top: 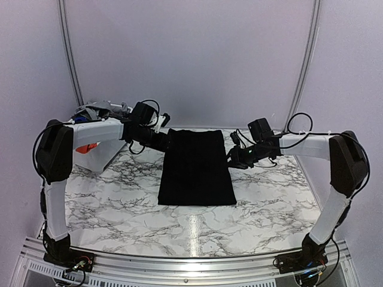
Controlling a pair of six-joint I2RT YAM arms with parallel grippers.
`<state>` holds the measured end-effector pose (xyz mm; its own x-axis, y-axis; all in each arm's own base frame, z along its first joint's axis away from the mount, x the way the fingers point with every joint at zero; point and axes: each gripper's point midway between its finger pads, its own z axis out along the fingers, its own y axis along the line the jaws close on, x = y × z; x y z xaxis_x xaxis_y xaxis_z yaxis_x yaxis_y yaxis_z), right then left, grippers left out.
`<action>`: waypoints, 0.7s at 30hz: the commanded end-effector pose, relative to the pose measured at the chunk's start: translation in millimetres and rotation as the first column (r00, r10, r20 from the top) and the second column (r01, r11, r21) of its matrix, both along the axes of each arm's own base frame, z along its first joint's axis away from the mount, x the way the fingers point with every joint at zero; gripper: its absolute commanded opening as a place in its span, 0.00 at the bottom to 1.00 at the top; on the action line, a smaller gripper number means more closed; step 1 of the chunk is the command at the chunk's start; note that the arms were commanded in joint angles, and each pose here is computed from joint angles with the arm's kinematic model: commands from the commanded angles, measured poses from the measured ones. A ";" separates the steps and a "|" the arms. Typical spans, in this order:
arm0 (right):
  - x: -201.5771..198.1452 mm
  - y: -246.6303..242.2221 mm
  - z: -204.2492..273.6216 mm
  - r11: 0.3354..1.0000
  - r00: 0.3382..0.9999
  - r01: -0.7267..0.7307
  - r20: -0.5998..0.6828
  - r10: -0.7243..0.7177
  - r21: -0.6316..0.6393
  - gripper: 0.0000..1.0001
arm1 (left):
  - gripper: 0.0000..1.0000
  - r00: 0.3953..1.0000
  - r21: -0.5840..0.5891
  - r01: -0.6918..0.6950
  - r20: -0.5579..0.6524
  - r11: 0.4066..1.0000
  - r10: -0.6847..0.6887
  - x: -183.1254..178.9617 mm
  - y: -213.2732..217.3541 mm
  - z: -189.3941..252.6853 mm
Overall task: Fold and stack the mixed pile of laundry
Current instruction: Smooth out the 2/3-rectangle-folded T-shirt at the center of the board.
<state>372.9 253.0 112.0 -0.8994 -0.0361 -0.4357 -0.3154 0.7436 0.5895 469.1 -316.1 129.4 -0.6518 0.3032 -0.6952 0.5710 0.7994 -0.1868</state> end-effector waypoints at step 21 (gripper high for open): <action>97.6 -10.0 -74.2 0.961 0.999 0.046 0.006 -0.046 -0.273 0.34 | 0.51 0.972 0.031 -0.002 -0.235 1.000 0.009 -13.3 -10.2 -82.9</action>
<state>469.3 250.0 52.7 -0.8918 -0.0913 -0.4431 -0.2873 0.8709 0.3988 452.8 -321.7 49.0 -0.7900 0.3109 -0.5284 0.5051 0.8185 -0.2737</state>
